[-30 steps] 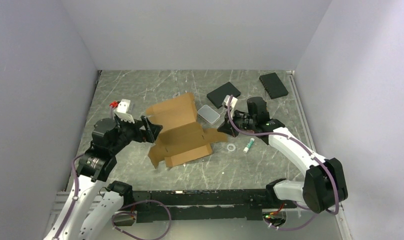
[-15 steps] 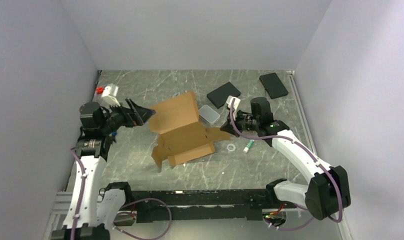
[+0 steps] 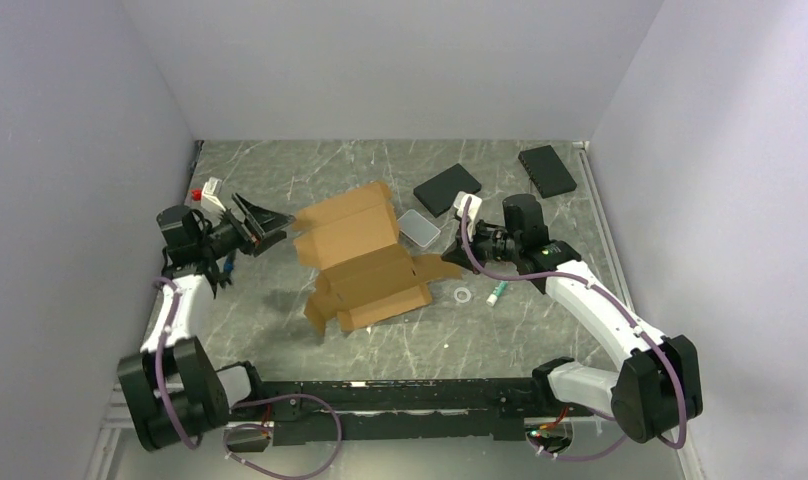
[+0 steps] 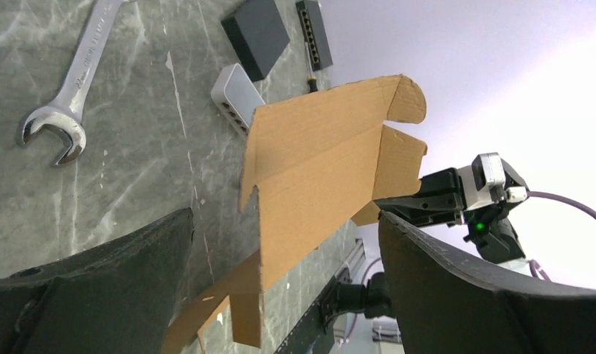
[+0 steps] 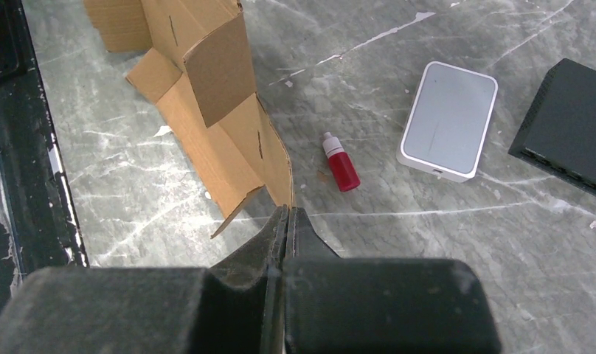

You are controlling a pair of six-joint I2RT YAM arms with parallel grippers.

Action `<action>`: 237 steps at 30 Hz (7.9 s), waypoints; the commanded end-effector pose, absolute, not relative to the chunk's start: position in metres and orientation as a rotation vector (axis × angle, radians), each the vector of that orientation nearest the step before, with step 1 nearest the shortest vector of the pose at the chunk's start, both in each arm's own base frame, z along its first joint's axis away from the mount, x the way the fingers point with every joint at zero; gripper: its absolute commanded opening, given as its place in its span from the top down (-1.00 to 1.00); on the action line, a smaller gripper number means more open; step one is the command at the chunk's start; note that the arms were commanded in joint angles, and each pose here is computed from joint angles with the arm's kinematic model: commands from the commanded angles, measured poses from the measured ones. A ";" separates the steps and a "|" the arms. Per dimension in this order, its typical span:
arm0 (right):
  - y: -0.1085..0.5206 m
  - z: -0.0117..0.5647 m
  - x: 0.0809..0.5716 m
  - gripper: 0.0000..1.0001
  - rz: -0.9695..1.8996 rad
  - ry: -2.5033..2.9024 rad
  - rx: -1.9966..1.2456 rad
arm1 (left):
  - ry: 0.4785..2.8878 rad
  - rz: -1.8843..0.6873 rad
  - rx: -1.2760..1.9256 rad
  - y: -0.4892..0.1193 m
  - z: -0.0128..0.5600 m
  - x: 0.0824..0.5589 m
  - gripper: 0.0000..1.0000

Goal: Fold the paper box

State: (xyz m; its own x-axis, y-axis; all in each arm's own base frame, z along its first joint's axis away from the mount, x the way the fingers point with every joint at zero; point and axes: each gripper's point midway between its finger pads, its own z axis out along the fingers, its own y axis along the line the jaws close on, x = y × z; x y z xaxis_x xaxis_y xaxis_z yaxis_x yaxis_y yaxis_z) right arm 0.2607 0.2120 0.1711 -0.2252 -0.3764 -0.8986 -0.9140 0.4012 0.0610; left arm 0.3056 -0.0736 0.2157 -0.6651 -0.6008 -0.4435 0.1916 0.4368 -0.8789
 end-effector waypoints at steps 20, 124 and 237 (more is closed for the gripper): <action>0.218 0.199 0.263 1.00 0.784 1.680 -1.154 | 1.894 -1.663 0.173 -0.128 0.218 0.332 -0.39; 0.246 0.106 0.291 1.00 0.891 2.052 -0.985 | 1.440 -0.733 0.945 -0.192 0.271 0.201 1.00; 0.258 0.100 0.244 0.95 1.104 1.827 -1.110 | 1.854 -0.671 0.535 -0.199 0.206 0.191 1.00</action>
State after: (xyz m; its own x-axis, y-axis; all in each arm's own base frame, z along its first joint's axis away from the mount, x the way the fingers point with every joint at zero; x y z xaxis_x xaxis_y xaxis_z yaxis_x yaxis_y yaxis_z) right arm 0.2547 0.2503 0.0937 -0.3699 -0.3062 -0.8772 -0.9049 0.3327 0.2655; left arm 0.1918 -0.2007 0.2008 -0.3407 0.0621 -0.9381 0.6575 0.7290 -0.1905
